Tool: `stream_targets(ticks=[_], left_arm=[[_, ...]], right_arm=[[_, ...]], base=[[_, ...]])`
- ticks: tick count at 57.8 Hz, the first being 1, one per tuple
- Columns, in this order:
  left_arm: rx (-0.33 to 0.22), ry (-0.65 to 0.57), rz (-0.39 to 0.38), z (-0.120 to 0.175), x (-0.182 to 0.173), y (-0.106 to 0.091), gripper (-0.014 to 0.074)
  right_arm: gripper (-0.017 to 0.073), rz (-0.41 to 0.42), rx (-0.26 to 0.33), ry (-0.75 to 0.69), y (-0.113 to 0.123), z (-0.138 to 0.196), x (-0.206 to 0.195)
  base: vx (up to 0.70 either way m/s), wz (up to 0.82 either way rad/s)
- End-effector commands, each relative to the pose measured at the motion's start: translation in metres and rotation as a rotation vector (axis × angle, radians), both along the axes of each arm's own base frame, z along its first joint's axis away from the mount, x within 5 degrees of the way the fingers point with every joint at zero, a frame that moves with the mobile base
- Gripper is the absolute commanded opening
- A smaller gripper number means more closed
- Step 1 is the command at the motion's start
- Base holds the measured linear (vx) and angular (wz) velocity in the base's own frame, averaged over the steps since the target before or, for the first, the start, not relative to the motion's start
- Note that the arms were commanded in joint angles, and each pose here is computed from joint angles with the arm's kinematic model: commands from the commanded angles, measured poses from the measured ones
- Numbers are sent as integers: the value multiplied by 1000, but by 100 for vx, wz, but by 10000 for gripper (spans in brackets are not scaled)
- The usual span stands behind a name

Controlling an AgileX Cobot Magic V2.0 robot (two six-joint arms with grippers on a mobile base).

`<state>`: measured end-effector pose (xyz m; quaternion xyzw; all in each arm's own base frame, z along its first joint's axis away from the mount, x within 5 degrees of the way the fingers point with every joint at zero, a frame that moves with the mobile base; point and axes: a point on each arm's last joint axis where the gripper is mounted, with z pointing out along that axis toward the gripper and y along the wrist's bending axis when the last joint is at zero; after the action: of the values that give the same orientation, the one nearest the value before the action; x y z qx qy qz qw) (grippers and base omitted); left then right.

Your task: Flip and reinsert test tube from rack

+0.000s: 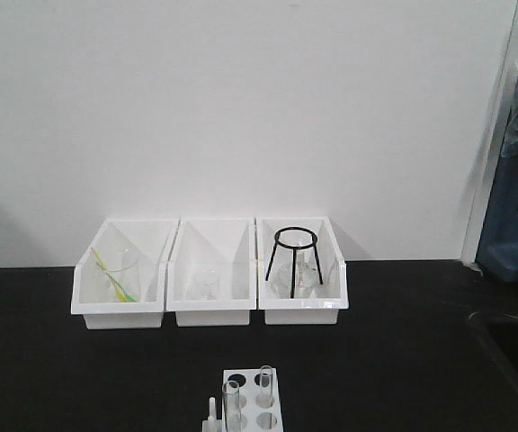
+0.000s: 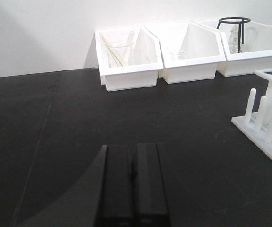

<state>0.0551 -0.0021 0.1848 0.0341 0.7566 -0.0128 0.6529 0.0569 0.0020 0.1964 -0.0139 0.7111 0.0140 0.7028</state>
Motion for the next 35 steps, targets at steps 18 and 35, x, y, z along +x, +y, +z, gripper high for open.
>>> stream_targets(ticks=[18, 35], left_arm=[[-21, -89, -13, 9, 0, -1, -7], [-21, -89, -13, 9, 0, -1, -7]], right_arm=[[-10, -1, -18, -80, 0, 6, -1], [-10, -1, -18, -80, 0, 6, -1]], base=[[0, 0], [0, 0]])
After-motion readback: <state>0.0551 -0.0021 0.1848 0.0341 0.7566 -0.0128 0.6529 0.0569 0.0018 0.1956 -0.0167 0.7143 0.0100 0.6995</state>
